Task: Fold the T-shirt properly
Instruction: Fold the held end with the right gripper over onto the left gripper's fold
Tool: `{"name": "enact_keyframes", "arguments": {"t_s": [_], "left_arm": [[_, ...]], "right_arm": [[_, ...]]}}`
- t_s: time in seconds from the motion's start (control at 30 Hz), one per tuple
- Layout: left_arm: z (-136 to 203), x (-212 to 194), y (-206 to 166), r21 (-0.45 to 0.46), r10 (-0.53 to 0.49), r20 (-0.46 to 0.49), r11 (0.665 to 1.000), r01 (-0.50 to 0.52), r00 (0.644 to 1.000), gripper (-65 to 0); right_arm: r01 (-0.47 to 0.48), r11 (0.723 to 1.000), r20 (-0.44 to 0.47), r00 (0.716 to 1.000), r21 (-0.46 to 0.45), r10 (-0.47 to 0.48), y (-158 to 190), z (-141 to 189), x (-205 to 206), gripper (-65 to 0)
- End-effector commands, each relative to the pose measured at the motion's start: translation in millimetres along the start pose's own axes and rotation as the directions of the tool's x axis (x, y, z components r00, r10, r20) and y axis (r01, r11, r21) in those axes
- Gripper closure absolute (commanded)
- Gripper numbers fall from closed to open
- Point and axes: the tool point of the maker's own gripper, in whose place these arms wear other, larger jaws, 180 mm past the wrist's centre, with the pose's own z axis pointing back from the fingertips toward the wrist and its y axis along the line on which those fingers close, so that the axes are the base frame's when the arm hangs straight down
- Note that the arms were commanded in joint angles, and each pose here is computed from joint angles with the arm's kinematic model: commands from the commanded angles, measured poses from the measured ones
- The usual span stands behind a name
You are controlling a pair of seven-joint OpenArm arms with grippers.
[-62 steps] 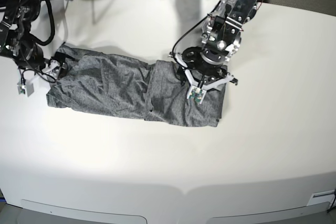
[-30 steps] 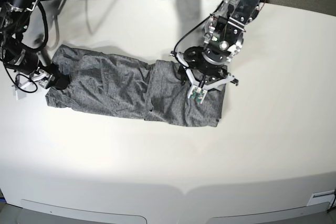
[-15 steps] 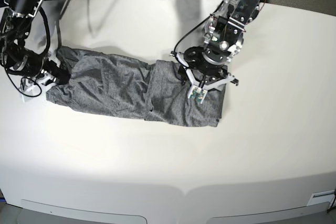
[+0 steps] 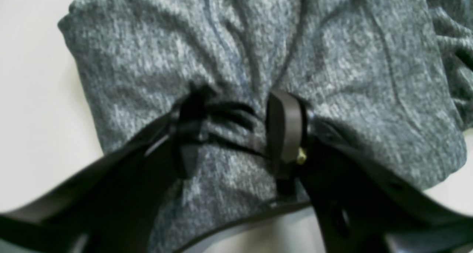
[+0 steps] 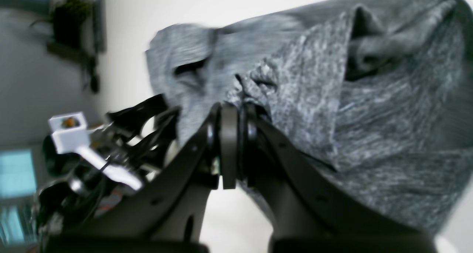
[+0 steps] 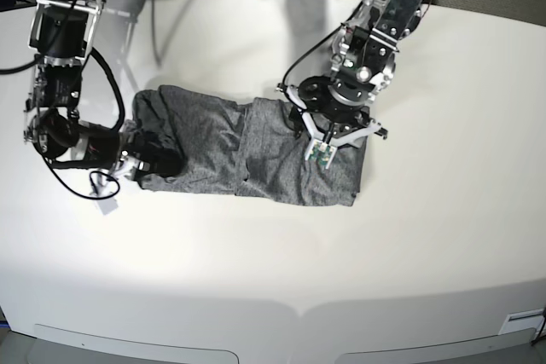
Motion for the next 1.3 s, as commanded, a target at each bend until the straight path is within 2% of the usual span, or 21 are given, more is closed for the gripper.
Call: {"name": "enact_keyframes", "arguments": {"t_s": [0.0,0.23,0.43,0.57,0.7,0.8,0.87,0.97,1.03,1.17,1.27], "left_arm": [[2,-36,-4,-0.012,-0.006,-0.154,1.0,0.004,0.988,-29.0],[5,-29,-11,-0.023,0.004,-0.168,1.0,-0.008,0.986,-29.0],[22,13,-11,-0.008,-0.01,-0.089,1.0,0.01,0.996,-29.0],[36,36,3,0.062,-0.073,-0.05,0.995,0.076,0.996,-29.0],[48,58,6,0.081,-0.083,0.011,0.993,0.082,0.997,-29.0],[54,65,10,0.104,-0.097,0.022,0.99,0.094,0.995,-29.0],[59,65,22,0.168,-0.14,-0.005,0.976,0.139,0.99,-29.0],[70,60,55,0.332,-0.232,-0.108,0.908,0.255,0.967,-29.0],[77,54,75,0.414,-0.215,-0.137,0.874,0.253,0.967,-29.0],[88,25,106,0.468,-0.173,-0.238,0.841,0.269,0.956,-29.0],[91,13,119,0.476,-0.137,-0.23,0.848,0.234,0.964,-29.0]], "right_arm": [[-0.048,0.998,0.05,0.998,0.041,0.045,15,3,25,0.0],[-0.105,0.975,0.031,0.994,0.197,0.1,68,-29,42,0.0],[-0.15,0.939,0.05,0.989,0.309,0.142,116,-56,61,0.0],[-0.171,0.931,0.041,0.985,0.322,0.167,130,-67,64,0.0],[-0.168,0.923,0.032,0.985,0.345,0.168,139,-74,61,0.0],[-0.163,0.915,0.033,0.986,0.368,0.163,148,-80,59,0.0],[-0.16,0.91,0.035,0.987,0.381,0.159,153,-83,58,0.0],[-0.159,0.905,0.032,0.987,0.394,0.16,159,-87,56,0.0],[-0.165,0.902,0.022,0.985,0.399,0.171,162,-89,54,0.0],[-0.177,0.892,-0.009,0.98,0.415,0.198,171,-97,46,0.0],[-0.183,0.88,-0.034,0.975,0.438,0.219,180,-103,38,0.0]]}}
